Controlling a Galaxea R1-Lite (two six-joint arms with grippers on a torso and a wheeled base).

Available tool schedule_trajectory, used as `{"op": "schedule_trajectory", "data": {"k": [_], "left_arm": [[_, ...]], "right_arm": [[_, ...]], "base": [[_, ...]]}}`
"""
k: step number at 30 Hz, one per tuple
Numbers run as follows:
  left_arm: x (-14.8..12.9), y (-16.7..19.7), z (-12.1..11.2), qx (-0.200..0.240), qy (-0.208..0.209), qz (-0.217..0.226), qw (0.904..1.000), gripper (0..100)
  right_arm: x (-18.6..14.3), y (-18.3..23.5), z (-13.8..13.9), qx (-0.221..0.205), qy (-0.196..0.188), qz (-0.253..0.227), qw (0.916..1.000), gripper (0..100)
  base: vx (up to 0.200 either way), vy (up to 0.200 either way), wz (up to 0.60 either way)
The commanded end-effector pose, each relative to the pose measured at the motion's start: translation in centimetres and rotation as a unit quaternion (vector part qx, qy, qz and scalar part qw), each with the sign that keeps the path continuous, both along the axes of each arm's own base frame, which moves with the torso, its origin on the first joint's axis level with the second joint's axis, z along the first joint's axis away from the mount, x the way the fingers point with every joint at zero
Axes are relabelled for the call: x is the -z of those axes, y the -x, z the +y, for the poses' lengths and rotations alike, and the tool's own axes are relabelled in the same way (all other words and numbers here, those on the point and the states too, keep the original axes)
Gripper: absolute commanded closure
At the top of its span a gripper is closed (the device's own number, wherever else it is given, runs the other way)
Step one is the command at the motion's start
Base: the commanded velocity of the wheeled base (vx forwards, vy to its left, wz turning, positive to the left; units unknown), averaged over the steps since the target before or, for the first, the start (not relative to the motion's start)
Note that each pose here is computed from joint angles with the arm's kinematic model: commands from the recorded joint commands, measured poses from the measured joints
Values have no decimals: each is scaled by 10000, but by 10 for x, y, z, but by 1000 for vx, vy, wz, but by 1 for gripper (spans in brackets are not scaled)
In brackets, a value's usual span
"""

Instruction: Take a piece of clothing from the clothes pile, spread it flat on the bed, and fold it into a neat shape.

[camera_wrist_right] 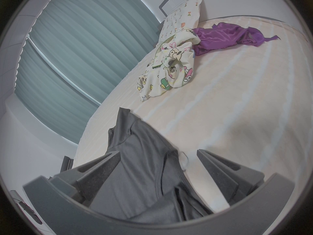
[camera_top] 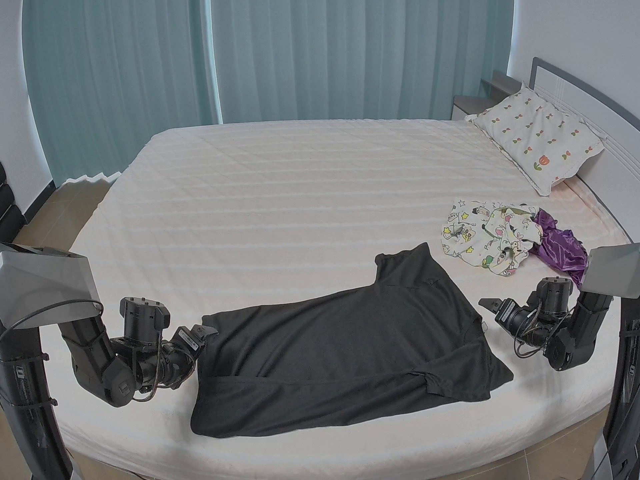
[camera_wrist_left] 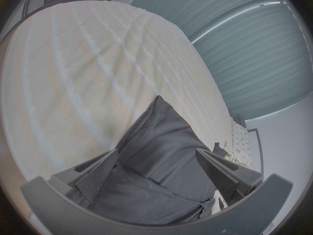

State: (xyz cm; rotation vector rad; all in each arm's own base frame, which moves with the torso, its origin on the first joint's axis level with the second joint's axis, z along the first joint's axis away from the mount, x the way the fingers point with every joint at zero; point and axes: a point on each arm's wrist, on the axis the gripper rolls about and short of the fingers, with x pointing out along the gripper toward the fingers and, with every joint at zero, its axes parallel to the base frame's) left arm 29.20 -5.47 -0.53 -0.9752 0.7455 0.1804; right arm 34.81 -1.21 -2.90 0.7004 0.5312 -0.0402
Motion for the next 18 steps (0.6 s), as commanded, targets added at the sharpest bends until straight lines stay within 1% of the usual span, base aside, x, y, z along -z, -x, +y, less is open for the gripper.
{"op": "schedule_trajectory", "data": {"k": [1, 7, 10, 14, 16, 18], "left_arm": [[1, 0, -1, 16, -9, 13, 10000, 0], [0, -1, -1, 21, -9, -19, 10000, 0], [-1, -7, -1, -36, -47, -151, 9999, 0], [-6, -16, -2, -143, -270, -544, 9981, 0], [-7, -20, -2, -34, -417, -611, 9973, 0], [-2, -27, -1, 110, -715, -678, 9951, 0]], "right_arm": [[2, 1, 0, 1, 2, 15, 10000, 0], [3, 1, 1, -18, 8, 14, 10000, 0], [3, 1, 3, -45, 1, 30, 10000, 0], [4, 1, 5, -68, 1, 38, 10000, 0], [4, 1, 5, -76, 1, 38, 10000, 0], [5, 1, 6, -83, 0, 53, 10000, 0]], "base": [[0, 0, 0], [0, 0, 0], [0, 0, 0], [0, 0, 0], [0, 0, 0], [0, 0, 0]]}}
